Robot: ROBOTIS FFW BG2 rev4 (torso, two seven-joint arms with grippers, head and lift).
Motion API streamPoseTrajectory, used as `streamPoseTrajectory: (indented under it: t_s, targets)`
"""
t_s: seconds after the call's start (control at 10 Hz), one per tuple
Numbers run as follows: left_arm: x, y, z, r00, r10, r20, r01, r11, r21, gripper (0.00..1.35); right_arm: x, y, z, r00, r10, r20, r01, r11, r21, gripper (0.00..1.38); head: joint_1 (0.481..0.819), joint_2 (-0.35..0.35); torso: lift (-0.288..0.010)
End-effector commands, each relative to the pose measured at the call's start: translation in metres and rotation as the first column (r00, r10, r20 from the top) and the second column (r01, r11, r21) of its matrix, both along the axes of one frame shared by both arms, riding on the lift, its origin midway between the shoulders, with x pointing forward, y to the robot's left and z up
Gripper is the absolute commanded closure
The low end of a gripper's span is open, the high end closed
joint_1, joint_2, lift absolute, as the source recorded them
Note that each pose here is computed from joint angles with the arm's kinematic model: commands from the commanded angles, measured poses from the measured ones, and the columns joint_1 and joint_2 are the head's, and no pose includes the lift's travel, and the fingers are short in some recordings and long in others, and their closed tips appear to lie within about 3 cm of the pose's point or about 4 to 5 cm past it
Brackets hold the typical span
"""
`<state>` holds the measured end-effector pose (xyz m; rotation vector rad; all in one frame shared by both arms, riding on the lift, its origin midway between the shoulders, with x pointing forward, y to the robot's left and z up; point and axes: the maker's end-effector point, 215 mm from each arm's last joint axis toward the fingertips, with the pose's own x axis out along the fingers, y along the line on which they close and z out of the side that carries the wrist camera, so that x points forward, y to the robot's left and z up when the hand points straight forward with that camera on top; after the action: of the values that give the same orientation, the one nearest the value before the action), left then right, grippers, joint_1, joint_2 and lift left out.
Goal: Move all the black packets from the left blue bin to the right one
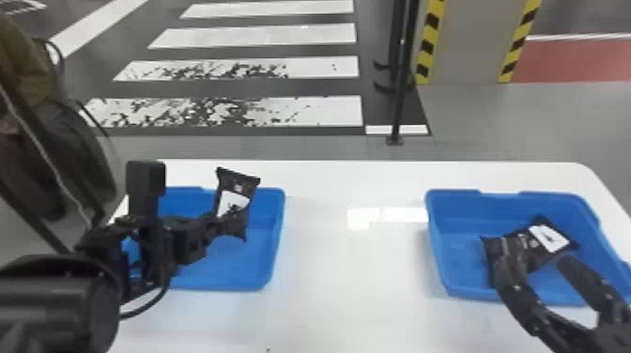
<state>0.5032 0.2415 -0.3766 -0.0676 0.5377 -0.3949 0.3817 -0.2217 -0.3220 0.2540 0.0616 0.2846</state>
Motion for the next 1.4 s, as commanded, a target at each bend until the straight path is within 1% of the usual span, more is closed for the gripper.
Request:
streamPoseTrajectory:
  t_s: [0.0, 0.1, 0.2, 0.3, 0.4, 0.5, 0.7, 0.9, 1.0, 1.1, 1.2, 1.3]
  targets:
    - [-0.019, -0.068, 0.005, 0.99, -0.138, 0.016, 0.139, 0.984, -0.107, 1.21, 0.009, 0.018, -0.006, 0.998, 0.063, -0.019, -0.061, 0.995, 0.084, 0.16, 0.695, 0.037, -0.14]
    - [-0.031, -0.109, 0.009, 0.974, -0.227, 0.024, 0.228, 0.961, -0.156, 1.21, 0.013, 0.039, -0.006, 0.992, 0.122, -0.025, -0.117, 0.98, 0.161, 0.16, 0.695, -0.006, -0.14]
    - [-0.046, -0.147, 0.012, 0.952, -0.304, 0.028, 0.303, 0.93, -0.21, 1.21, 0.015, 0.056, -0.004, 0.986, 0.165, -0.028, -0.156, 0.967, 0.203, 0.16, 0.695, -0.027, -0.14]
    - [-0.061, -0.184, 0.017, 0.926, -0.376, 0.036, 0.372, 0.892, -0.255, 1.21, 0.017, 0.072, 0.002, 0.979, 0.203, -0.02, -0.191, 0.946, 0.262, 0.16, 0.695, -0.066, -0.14]
    - [-0.074, -0.211, 0.02, 0.903, -0.428, 0.039, 0.42, 0.859, -0.294, 1.21, 0.019, 0.078, 0.006, 0.976, 0.218, -0.014, -0.205, 0.935, 0.288, 0.16, 0.695, -0.099, -0.14]
    - [-0.089, -0.238, 0.025, 0.875, -0.481, 0.048, 0.469, 0.821, -0.327, 1.21, 0.019, 0.09, 0.007, 0.968, 0.252, -0.019, -0.232, 0.916, 0.327, 0.16, 0.695, -0.131, -0.14]
    - [-0.107, -0.267, 0.03, 0.841, -0.539, 0.053, 0.519, 0.776, -0.359, 1.21, 0.019, 0.108, 0.007, 0.955, 0.295, -0.026, -0.262, 0.883, 0.39, 0.17, 0.695, -0.173, -0.14]
    - [-0.123, -0.288, 0.034, 0.812, -0.581, 0.055, 0.554, 0.736, -0.389, 1.21, 0.021, 0.121, -0.002, 0.943, 0.331, -0.049, -0.277, 0.855, 0.438, 0.18, 0.695, -0.197, -0.14]
    - [-0.128, -0.295, 0.034, 0.801, -0.596, 0.054, 0.566, 0.724, -0.395, 1.21, 0.023, 0.121, -0.004, 0.942, 0.332, -0.049, -0.271, 0.84, 0.471, 0.33, 0.695, -0.207, -0.14]
    - [-0.133, -0.298, 0.032, 0.797, -0.603, 0.048, 0.567, 0.718, -0.402, 1.21, 0.026, 0.118, -0.001, 0.945, 0.323, -0.04, -0.266, 0.837, 0.478, 0.84, 0.695, -0.212, -0.14]
    - [-0.134, -0.298, 0.031, 0.796, -0.603, 0.043, 0.566, 0.718, -0.404, 1.21, 0.029, 0.114, 0.0, 0.95, 0.31, -0.033, -0.257, 0.84, 0.477, 1.12, 0.695, -0.222, -0.14]
    - [-0.132, -0.296, 0.033, 0.799, -0.599, 0.048, 0.565, 0.721, -0.402, 1.21, 0.029, 0.114, 0.0, 0.95, 0.31, -0.033, -0.257, 0.839, 0.479, 1.2, 0.695, -0.232, -0.14]
